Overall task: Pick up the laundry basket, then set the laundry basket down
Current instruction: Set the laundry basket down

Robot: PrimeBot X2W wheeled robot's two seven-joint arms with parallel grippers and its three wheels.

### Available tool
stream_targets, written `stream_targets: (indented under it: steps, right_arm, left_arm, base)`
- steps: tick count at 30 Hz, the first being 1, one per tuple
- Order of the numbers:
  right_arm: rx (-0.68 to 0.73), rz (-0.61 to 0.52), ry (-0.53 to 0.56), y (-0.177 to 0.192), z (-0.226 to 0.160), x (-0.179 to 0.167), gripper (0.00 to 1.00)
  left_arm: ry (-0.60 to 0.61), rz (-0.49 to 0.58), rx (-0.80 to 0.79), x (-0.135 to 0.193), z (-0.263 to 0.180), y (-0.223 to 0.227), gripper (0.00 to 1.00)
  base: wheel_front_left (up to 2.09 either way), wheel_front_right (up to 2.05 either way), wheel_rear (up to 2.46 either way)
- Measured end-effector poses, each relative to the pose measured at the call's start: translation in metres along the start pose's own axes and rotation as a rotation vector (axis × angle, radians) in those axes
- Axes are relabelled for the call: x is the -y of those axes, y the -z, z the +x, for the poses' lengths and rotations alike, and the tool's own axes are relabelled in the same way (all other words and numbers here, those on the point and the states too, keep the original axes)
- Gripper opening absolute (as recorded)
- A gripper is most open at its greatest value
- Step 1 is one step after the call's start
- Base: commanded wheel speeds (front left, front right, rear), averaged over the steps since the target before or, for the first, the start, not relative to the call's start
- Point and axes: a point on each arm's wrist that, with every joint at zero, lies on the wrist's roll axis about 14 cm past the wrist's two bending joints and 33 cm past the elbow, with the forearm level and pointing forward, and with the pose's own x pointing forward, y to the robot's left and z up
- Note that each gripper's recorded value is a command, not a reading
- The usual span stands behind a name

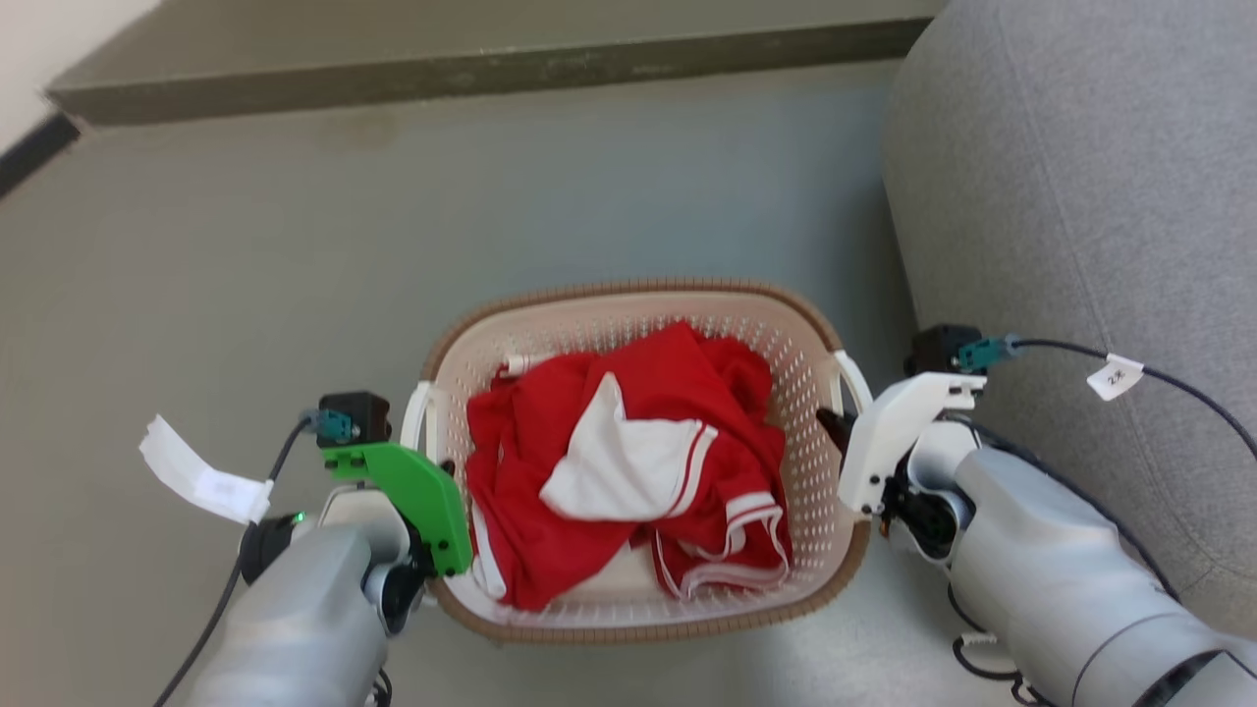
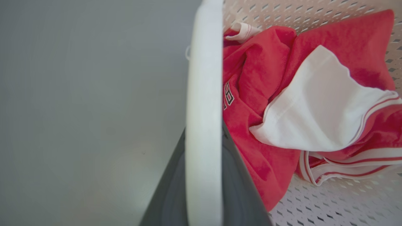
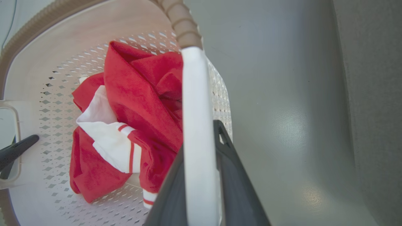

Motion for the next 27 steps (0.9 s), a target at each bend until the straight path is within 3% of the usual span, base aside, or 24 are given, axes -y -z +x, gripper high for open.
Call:
stream_targets:
  steps: [11, 27]
  right_arm:
    - [0.031, -0.025, 0.020, -0.024, 0.032, 0.021, 0.00]
    - [0.016, -0.011, 0.037, -0.023, 0.089, 0.048, 0.00]
  left_arm:
    - [0.013, 0.005, 0.023, -0.008, 0.038, -0.022, 0.00]
    - [0.004, -0.052, 0.006, -0.033, 0.098, -0.022, 0.00]
  base:
    - [0.00, 0.00, 0.00]
    - [0.00, 0.00, 0.00]
